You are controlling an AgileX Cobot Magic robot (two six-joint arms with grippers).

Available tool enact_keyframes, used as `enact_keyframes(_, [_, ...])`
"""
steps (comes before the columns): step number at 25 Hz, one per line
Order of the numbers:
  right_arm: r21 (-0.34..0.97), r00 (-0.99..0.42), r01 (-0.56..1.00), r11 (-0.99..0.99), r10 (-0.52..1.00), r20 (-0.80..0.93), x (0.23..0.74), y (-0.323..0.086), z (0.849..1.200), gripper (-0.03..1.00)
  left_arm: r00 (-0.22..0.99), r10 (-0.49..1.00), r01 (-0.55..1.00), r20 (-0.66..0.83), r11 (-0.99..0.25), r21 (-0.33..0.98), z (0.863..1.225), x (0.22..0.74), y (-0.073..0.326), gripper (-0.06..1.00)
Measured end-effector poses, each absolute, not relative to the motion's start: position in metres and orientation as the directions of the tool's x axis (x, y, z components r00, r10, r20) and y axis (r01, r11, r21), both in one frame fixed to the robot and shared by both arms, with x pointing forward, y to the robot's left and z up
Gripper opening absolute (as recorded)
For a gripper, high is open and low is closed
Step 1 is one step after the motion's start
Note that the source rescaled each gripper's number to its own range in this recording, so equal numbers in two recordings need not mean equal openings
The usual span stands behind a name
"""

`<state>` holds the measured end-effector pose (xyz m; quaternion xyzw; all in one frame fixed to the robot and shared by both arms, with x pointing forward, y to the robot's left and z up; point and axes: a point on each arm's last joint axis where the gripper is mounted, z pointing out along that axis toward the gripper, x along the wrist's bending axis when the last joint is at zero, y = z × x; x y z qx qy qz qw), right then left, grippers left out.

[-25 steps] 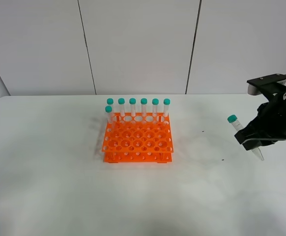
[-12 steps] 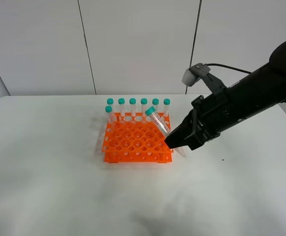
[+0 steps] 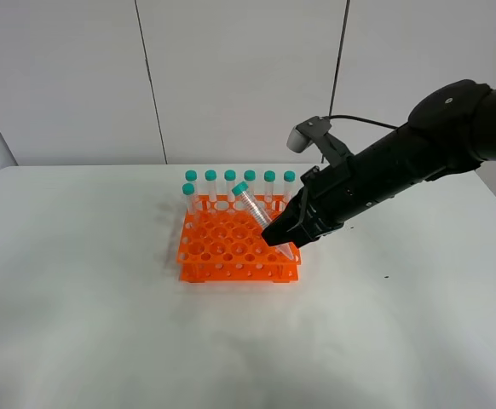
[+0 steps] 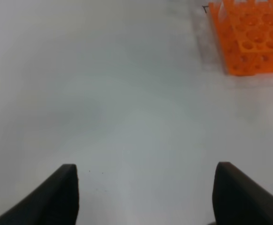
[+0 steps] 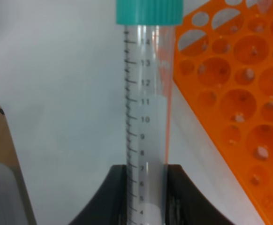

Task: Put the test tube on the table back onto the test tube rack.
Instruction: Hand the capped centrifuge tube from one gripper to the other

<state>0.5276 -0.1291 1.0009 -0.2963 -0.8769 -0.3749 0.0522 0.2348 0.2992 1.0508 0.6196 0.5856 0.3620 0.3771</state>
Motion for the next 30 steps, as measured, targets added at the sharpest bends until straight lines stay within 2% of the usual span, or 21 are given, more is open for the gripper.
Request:
enact_keyframes(4, [0.614,-0.814,0.569,0.546,0.479,0.329,0.532,-0.127,0.992,0.03,0.046,0.999,0.441,-0.009,-0.013,0.898,1.054,0.234,0.299,1.00])
enact_keyframes(7, [0.612,-0.817,0.567,0.552,0.468,0.336,0.531,-0.126,0.992,0.03,0.056,0.996,0.437,-0.065,0.034,0.899,1.074,0.239,0.296,1.00])
enact_keyframes(11, [0.611,-0.818,0.567,0.552,0.466,0.338,0.531,-0.126,0.992,0.03,0.105,0.981,0.430,-0.166,0.106,0.897,1.111,0.273,0.287,1.00])
enact_keyframes(14, [0.611,-0.817,0.568,0.551,0.467,0.339,0.531,-0.126,0.992,0.03,0.138,0.966,0.455,-0.219,0.135,0.880,1.118,0.316,0.281,1.00])
enact_keyframes(18, [0.612,-0.817,0.568,0.550,0.466,0.339,0.531,-0.126,0.992,0.03,0.181,0.937,0.520,-0.297,0.165,0.838,1.107,0.378,0.272,1.00])
enact_keyframes(21, [0.613,-0.818,0.567,0.551,0.465,0.338,0.531,-0.126,0.992,0.03,0.207,0.895,0.566,-0.396,0.221,0.794,1.091,0.417,0.263,1.00])
enact_keyframes(23, [0.613,-0.818,0.567,0.551,0.465,0.338,0.531,-0.126,0.992,0.03,0.241,0.868,0.604,-0.433,0.215,0.768,1.077,0.440,0.255,1.00])
enact_keyframes(30, [0.613,-0.818,0.567,0.551,0.465,0.338,0.531,-0.126,0.992,0.03,0.306,0.741,0.712,-0.598,0.239,0.660,1.028,0.486,0.196,1.00])
